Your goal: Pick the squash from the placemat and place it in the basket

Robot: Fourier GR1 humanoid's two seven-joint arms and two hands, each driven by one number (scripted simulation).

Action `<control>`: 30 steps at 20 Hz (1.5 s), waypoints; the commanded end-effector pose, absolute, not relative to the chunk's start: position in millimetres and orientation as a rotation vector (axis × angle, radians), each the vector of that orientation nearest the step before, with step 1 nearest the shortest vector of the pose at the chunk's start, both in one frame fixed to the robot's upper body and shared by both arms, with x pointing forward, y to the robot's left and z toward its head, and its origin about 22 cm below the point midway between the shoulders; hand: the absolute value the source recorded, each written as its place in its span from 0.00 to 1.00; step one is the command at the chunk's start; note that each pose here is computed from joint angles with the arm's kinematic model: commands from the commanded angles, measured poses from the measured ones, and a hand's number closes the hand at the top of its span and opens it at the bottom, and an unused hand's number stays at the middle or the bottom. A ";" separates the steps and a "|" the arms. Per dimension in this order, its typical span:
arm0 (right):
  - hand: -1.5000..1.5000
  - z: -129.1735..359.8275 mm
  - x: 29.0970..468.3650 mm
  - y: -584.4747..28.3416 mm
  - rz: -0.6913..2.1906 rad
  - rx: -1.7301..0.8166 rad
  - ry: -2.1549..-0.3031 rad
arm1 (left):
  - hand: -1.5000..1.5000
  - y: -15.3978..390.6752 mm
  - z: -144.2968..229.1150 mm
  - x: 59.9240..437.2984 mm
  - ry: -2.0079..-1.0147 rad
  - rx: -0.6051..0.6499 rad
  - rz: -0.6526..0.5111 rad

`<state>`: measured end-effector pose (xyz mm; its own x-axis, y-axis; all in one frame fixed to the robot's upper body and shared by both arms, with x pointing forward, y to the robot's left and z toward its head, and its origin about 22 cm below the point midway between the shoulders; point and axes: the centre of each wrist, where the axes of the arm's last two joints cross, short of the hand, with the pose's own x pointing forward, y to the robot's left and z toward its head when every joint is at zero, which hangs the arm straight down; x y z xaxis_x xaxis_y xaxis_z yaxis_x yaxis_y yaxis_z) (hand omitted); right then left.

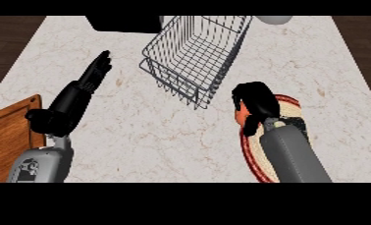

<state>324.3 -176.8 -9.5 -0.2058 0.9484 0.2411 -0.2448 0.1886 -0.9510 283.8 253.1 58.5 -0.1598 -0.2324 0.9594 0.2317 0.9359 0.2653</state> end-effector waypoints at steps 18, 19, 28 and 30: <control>1.00 159.1 314.9 -11.2 0.321 -0.888 -1.663 | 0.50 226.5 61.9 300.0 -1.686 -0.073 -0.490; 1.00 166.1 312.9 -3.3 0.319 -0.914 -1.653 | 0.50 232.9 58.4 299.7 -1.676 -0.058 -0.476; 1.00 219.0 331.9 32.3 0.168 -1.075 -1.587 | 0.50 230.2 64.6 306.4 -1.696 -0.041 -0.466; 1.00 228.5 338.8 33.8 0.121 -1.102 -1.568 | 0.50 229.4 64.1 303.1 -1.696 -0.063 -0.477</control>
<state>333.7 20.5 206.0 -0.0581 0.7935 0.6058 0.5028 0.5475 -0.6689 303.1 232.1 63.3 -0.1870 -0.2320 0.9546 0.2996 0.9120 0.2803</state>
